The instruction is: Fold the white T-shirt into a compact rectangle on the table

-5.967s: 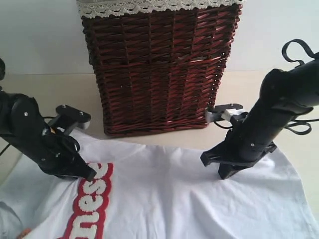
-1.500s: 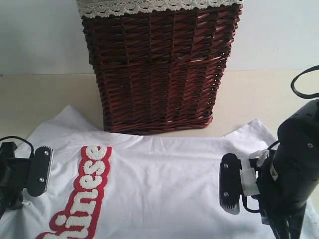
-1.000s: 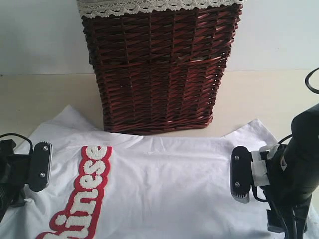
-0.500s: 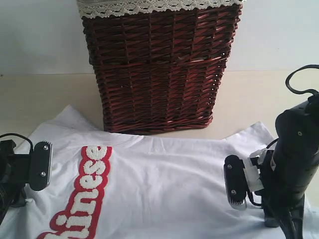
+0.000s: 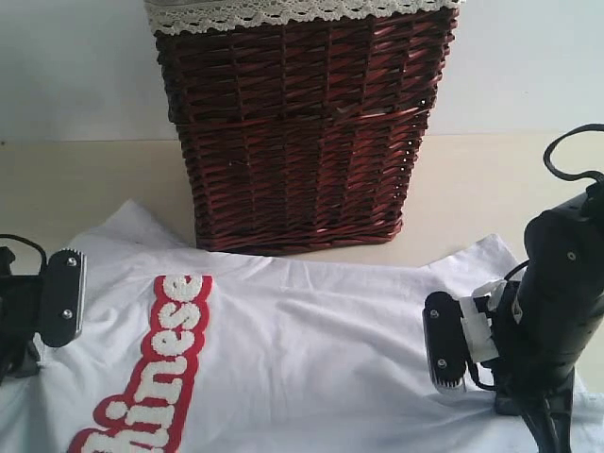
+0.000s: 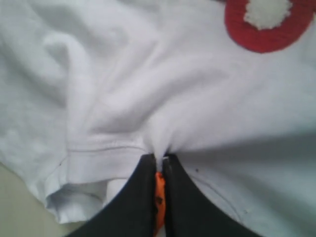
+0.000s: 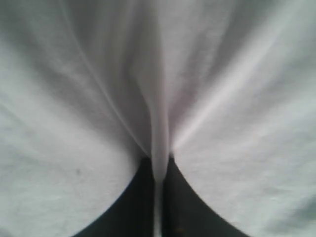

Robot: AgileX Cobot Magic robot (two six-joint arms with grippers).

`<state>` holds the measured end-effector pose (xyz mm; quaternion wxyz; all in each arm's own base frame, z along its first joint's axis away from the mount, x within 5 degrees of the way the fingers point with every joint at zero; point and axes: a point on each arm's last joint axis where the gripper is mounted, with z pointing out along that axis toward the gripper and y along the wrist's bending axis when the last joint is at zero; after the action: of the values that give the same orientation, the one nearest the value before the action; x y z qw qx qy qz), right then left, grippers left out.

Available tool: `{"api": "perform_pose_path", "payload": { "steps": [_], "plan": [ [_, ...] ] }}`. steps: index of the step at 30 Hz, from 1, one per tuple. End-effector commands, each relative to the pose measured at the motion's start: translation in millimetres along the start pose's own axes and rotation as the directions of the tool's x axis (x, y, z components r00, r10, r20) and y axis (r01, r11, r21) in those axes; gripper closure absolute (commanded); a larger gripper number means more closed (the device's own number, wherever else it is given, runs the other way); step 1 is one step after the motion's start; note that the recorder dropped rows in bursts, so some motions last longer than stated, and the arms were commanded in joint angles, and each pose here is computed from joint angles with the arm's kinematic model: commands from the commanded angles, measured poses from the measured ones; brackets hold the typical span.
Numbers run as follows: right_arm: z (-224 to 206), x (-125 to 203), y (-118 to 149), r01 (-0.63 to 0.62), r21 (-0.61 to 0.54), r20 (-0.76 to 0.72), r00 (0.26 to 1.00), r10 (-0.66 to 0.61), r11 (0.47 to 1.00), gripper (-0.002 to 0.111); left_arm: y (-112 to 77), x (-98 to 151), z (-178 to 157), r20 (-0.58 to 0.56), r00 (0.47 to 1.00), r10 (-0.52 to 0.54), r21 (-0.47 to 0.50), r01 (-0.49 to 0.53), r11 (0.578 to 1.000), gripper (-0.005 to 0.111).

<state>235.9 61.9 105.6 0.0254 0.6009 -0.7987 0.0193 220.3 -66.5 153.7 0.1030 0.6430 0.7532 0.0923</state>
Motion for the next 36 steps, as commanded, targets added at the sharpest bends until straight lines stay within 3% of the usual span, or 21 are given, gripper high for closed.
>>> {"api": "perform_pose_path", "payload": {
  "steps": [1, 6, 11, 16, 22, 25, 30, 33, 36],
  "plan": [
    [7, -3, -5, 0.003, 0.095, 0.065, 0.998, -0.009, 0.996, 0.108, 1.8, 2, -17, 0.015, 0.999, -0.03, -0.033, 0.031, 0.999, 0.107],
    [-37, -5, -16, -0.109, 0.21, 0.15, 0.986, 0.078, 0.972, 0.108, 2.5, 3, -29, 0.041, 0.997, -0.065, -0.075, 0.068, 0.995, 0.107],
    [-76, 8, -17, -0.032, 0.271, 0.044, 0.999, 0.021, 0.962, 0.108, 6.1, 8, -47, 0.051, 0.997, -0.058, -0.164, 0.065, 0.984, 0.107],
    [-116, 23, -15, -0.096, 0.373, 0.01, 0.995, 0.1, 0.923, 0.108, 8.4, 14, -74, 0.121, 0.986, -0.113, -0.29, 0.144, 0.946, 0.107],
    [-156, 38, 3, -0.161, 0.484, 0.098, 0.987, 0.129, 0.86, 0.108, 2.5, 22, -117, 0.253, 0.956, -0.147, -0.439, 0.249, 0.863, 0.107],
    [-172, 46, 13, -0.219, 0.525, 0.162, 0.974, 0.155, 0.822, 0.108, -3.7, 27, -144, 0.329, 0.933, -0.146, -0.511, 0.306, 0.803, 0.107],
    [-199, 61, 37, -0.295, 0.571, 0.261, 0.95, 0.171, 0.766, 0.108, -20.6, 33, -200, 0.455, 0.889, -0.053, -0.614, 0.356, 0.705, 0.107],
    [-214, 69, 59, -0.322, 0.587, 0.327, 0.933, 0.146, 0.743, 0.108, -35.6, 38, -227, 0.492, 0.87, -0.021, -0.618, 0.367, 0.695, 0.107],
    [-225, 77, 83, -0.333, 0.565, 0.358, 0.923, 0.139, 0.755, 0.108, -54.2, 47, -242, 0.484, 0.875, -0.028, -0.579, 0.344, 0.739, 0.107]
  ]
}}
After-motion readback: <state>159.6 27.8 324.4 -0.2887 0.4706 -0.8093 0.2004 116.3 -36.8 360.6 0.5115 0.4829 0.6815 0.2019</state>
